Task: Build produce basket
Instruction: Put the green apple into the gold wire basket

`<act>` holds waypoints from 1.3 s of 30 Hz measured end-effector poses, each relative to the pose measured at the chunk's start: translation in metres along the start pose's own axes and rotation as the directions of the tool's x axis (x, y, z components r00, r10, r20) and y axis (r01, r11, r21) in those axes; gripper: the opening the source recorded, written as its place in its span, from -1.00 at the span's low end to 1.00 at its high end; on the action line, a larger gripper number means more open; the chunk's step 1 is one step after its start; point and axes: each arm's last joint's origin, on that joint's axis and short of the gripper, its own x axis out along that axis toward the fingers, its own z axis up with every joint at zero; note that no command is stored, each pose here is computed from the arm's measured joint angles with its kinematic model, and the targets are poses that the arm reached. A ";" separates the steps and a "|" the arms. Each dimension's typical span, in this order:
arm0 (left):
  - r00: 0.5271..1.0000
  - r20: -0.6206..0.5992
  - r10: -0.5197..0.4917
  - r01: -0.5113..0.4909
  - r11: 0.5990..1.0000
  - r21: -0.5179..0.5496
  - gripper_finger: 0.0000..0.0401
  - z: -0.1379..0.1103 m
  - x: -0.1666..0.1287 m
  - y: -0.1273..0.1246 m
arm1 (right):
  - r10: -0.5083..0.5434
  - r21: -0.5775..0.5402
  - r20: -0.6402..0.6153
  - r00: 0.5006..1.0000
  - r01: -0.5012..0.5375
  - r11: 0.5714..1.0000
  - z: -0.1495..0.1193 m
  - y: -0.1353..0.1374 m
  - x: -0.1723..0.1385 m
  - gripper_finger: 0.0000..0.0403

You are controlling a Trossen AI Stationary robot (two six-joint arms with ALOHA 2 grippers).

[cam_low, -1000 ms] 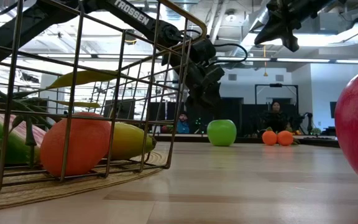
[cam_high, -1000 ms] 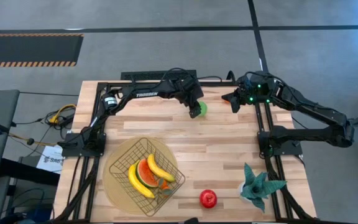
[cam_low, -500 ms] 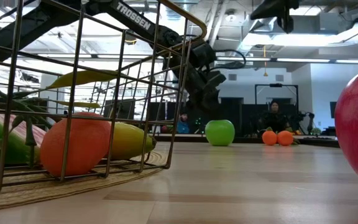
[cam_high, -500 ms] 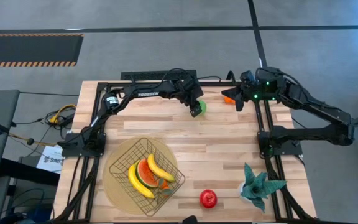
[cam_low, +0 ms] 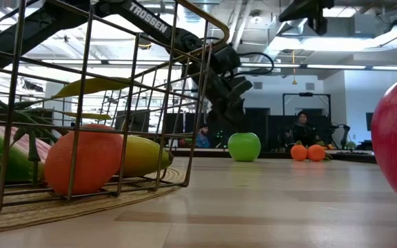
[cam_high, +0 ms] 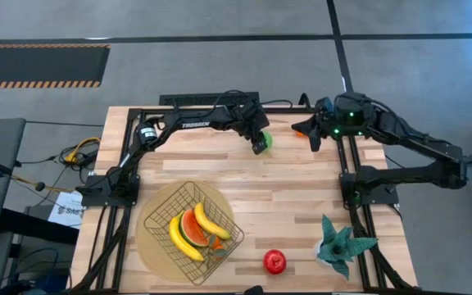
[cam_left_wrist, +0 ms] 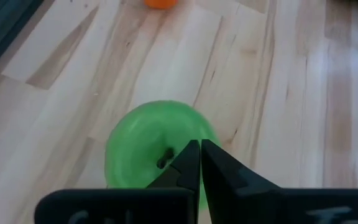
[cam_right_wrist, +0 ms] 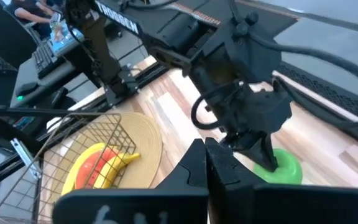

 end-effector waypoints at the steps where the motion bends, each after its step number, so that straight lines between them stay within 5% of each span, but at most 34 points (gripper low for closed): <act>1: 1.000 0.000 -0.002 0.002 1.000 0.002 -1.00 0.001 -0.001 -0.001 | -0.002 0.001 -0.003 1.000 0.002 1.000 0.000 0.000 0.000 -0.99; 14: 0.998 -0.003 0.061 -0.061 0.997 0.045 -0.99 0.027 -0.028 -0.009 | 0.000 0.003 0.000 1.000 0.000 1.000 0.000 0.000 0.000 -0.98; 28: 0.994 -0.066 0.091 -0.088 0.995 0.047 -0.28 0.016 -0.012 -0.001 | 0.009 0.007 -0.004 1.000 -0.009 1.000 -0.001 0.002 0.000 -0.98; 39: 0.987 -0.073 0.142 -0.138 0.989 0.051 -0.23 0.015 -0.013 0.005 | 0.034 -0.003 -0.014 0.999 -0.034 0.999 -0.003 0.006 0.001 -0.99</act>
